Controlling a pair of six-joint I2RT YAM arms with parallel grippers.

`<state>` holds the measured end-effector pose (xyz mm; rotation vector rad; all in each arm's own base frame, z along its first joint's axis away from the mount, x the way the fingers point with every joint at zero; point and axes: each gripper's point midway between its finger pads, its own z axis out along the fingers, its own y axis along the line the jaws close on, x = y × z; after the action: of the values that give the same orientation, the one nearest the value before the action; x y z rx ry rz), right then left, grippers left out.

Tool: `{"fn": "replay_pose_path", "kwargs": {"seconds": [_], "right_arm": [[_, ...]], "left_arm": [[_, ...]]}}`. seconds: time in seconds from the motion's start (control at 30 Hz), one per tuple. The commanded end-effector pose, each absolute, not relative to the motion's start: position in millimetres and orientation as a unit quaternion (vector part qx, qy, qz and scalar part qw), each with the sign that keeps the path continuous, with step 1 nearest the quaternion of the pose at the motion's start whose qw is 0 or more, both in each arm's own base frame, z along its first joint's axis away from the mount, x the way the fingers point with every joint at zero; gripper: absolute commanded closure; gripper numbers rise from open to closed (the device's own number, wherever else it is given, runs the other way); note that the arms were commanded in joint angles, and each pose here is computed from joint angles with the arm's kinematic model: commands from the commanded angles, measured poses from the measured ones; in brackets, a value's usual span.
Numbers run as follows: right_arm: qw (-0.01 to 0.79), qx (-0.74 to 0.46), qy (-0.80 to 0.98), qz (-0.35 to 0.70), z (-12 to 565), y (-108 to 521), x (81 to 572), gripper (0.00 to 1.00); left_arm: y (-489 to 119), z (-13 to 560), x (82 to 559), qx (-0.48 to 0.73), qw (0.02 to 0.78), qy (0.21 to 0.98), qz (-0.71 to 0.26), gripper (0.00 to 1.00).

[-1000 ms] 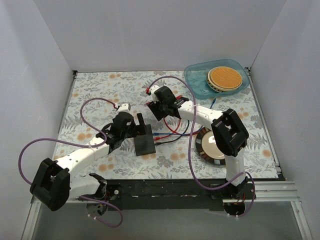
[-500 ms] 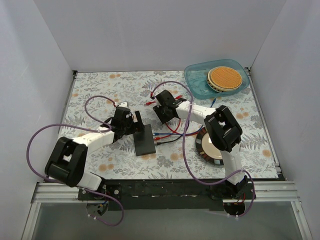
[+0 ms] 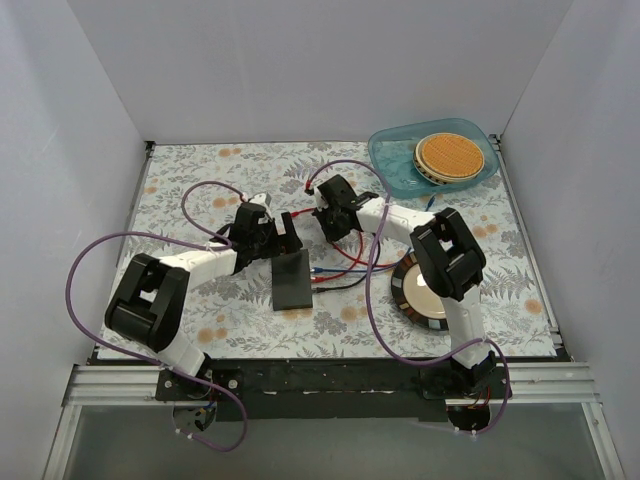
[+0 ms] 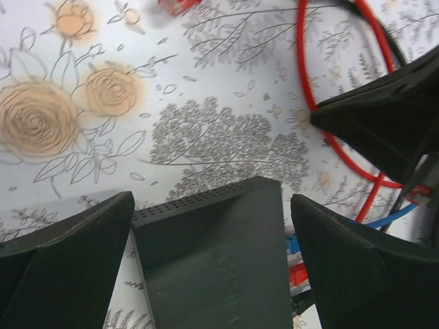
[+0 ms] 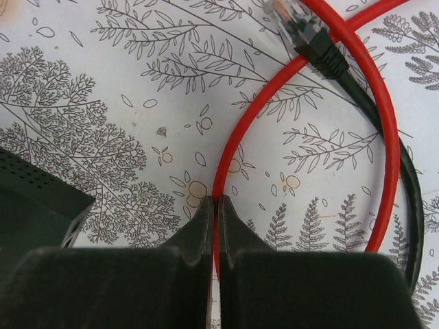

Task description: Insert the plug into the switch port

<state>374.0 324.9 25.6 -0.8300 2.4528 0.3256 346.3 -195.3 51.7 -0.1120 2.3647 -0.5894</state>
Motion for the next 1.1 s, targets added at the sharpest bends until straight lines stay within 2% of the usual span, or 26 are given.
{"fn": "replay_pose_path", "kwargs": {"seconds": [0.0,0.17,0.37,0.6,0.73,0.87,1.0,1.07], "right_arm": [[0.262,-0.326,0.893,0.166,32,342,371,0.99],[0.327,-0.319,0.862,0.217,90,355,385,0.99],[0.435,-0.329,0.790,0.281,194,367,391,0.99],[0.502,-0.349,0.721,0.326,279,361,367,0.99],[0.504,-0.377,0.679,0.379,304,366,340,0.99],[0.502,-0.380,0.677,0.380,305,365,338,0.99],[0.499,-0.388,0.666,0.395,303,365,328,0.99],[0.498,-0.388,0.664,0.402,301,365,324,0.99]], "left_arm": [[-218,94,363,0.000,0.389,0.876,-0.285,0.02],[-215,113,364,0.003,0.414,0.864,-0.286,0.02],[-191,135,367,-0.027,0.441,0.859,-0.260,0.02],[-185,211,357,-0.020,0.504,0.800,-0.324,0.02],[-186,260,349,-0.010,0.528,0.760,-0.379,0.02],[-191,309,337,0.013,0.552,0.709,-0.438,0.02],[-196,327,328,0.021,0.549,0.681,-0.485,0.02],[-204,321,329,0.024,0.522,0.685,-0.508,0.02]]}}
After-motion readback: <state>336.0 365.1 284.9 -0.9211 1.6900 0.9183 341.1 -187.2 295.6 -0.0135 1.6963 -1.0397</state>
